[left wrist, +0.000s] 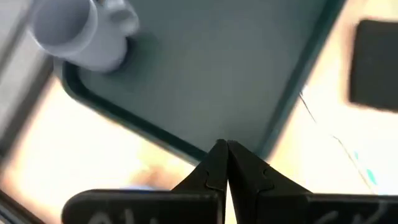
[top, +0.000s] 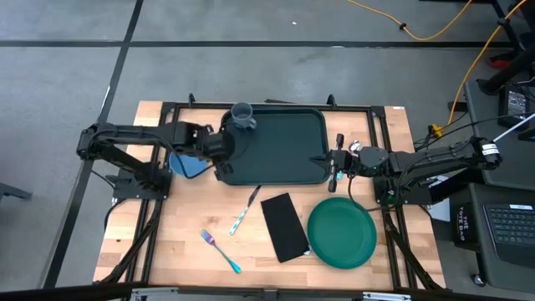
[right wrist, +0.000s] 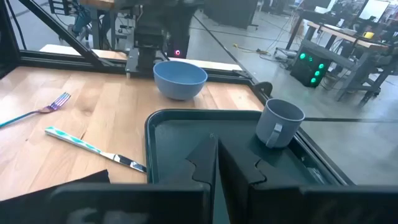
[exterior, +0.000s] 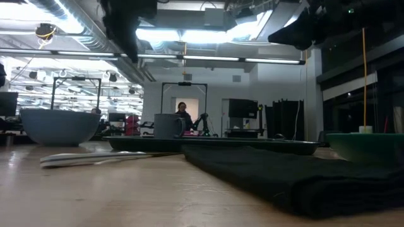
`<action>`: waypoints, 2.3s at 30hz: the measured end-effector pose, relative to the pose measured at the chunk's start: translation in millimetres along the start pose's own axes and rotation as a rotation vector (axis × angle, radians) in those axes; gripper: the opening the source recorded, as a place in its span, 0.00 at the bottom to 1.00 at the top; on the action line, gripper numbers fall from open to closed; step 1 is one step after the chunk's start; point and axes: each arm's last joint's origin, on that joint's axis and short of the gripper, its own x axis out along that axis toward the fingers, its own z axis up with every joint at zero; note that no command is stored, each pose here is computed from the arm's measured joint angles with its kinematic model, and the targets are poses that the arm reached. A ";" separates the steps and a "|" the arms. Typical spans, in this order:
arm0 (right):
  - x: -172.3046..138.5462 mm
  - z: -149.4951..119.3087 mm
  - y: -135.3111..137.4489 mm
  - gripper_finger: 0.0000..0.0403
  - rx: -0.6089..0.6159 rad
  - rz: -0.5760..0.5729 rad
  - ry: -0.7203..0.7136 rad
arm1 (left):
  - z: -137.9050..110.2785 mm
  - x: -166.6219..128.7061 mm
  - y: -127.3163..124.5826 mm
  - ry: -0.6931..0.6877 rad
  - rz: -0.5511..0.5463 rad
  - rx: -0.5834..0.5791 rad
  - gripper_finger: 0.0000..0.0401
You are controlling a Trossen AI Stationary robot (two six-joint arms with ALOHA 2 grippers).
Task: Set up tray
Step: Put the plate on the tray to the bottom of the mug
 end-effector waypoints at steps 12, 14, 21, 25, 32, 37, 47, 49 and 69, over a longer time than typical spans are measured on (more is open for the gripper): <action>-0.1 1.9 -0.4 0.06 -0.052 -0.008 -0.019 | -32.0 -2.6 2.1 0.339 0.122 -0.180 0.01; -0.1 3.5 -0.7 0.06 -0.074 -0.011 -0.034 | -31.9 -2.6 2.8 0.338 0.125 -0.182 0.01; -0.2 4.6 -0.8 0.06 -0.113 -0.015 -0.044 | -30.3 -1.8 2.3 0.342 0.093 -0.201 0.02; -0.1 4.5 -0.9 0.06 -0.116 -0.016 -0.044 | -30.3 -1.6 2.5 0.346 0.096 -0.249 0.07; -0.2 4.5 -0.8 0.06 -0.117 -0.015 -0.043 | -36.1 7.5 4.8 0.386 0.109 -0.263 0.21; -0.1 4.4 -0.8 0.06 -0.117 -0.016 -0.043 | -44.1 21.4 11.5 0.418 0.171 -0.266 0.30; -0.2 4.4 -0.8 0.06 -0.117 -0.015 -0.043 | -48.9 51.3 18.3 0.392 0.131 -0.219 0.33; -0.1 4.4 -0.8 0.06 -0.117 -0.016 -0.042 | -48.7 55.7 18.7 0.376 0.120 -0.215 0.33; -0.1 4.3 -0.8 0.06 -0.117 -0.016 -0.042 | -74.9 91.1 29.0 0.452 0.102 -0.265 0.32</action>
